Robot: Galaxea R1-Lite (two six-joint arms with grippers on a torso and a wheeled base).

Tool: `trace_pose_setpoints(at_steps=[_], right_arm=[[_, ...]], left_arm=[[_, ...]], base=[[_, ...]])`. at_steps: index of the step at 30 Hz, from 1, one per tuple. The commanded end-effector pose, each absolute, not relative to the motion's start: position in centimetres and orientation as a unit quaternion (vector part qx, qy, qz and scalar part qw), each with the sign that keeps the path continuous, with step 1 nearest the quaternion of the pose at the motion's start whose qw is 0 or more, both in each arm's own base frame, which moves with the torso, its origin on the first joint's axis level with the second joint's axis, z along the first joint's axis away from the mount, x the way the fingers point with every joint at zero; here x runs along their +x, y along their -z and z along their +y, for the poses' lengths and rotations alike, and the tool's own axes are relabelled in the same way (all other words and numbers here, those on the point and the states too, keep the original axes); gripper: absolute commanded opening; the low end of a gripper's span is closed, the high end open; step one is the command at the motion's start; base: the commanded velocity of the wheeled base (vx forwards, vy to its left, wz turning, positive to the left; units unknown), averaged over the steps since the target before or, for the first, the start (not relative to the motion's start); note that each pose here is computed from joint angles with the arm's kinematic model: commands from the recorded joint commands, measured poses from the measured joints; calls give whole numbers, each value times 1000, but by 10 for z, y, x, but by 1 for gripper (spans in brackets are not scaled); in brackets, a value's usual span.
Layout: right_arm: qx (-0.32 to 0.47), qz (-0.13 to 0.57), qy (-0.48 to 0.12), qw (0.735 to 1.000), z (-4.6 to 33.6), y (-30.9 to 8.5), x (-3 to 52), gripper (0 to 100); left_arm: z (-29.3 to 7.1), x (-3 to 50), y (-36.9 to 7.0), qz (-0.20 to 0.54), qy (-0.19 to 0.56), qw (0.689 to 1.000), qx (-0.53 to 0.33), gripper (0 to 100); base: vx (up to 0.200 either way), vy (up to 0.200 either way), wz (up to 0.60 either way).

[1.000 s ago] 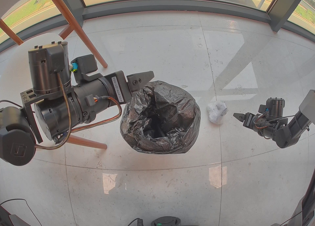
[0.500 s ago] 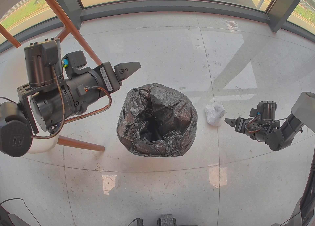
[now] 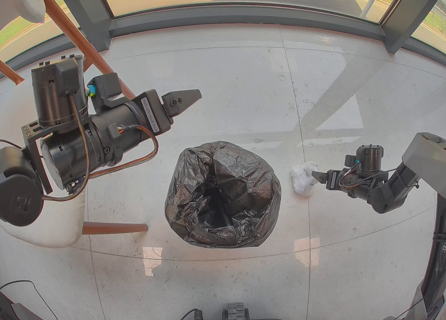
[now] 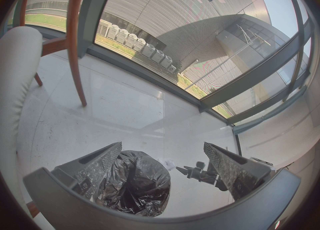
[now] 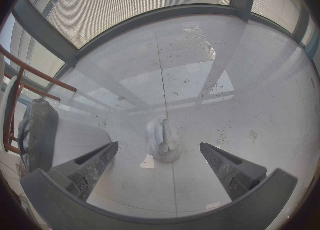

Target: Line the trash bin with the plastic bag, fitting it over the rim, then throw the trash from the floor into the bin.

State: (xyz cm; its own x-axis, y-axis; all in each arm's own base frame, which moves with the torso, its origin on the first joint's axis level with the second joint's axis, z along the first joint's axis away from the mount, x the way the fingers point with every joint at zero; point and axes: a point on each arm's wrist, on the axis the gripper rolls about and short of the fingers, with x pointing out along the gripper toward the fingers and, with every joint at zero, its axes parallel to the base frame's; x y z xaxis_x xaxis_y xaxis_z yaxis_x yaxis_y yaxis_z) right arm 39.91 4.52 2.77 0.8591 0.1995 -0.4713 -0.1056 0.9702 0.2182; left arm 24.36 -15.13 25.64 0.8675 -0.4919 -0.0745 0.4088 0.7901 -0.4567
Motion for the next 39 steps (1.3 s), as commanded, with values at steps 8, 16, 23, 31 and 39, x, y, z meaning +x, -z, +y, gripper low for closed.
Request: trace_pose_setpoints(at_steps=[8, 16, 23, 31, 39], right_arm=[[32, 251, -94, 963, 46, 26, 427, 100], [30, 239, -106, 965, 53, 46, 445, 100], [31, 243, -108, 964, 56, 65, 450, 0], [55, 194, -105, 974, 51, -5, 439, 0], [137, 169, -205, 954, 65, -202, 319, 0]], left_arm=[[-147, 234, -249, 99, 242, 948, -182, 100], [-143, 228, -242, 108, 248, 947, -171, 100], [-142, 227, -240, 109, 247, 948, -170, 100], [-142, 228, -243, 94, 251, 948, -173, 100], [-138, 218, -243, 95, 262, 945, -172, 100]], base=[[0, 0, 0], [0, 0, 0], [0, 0, 0], [0, 0, 0], [0, 0, 0]])
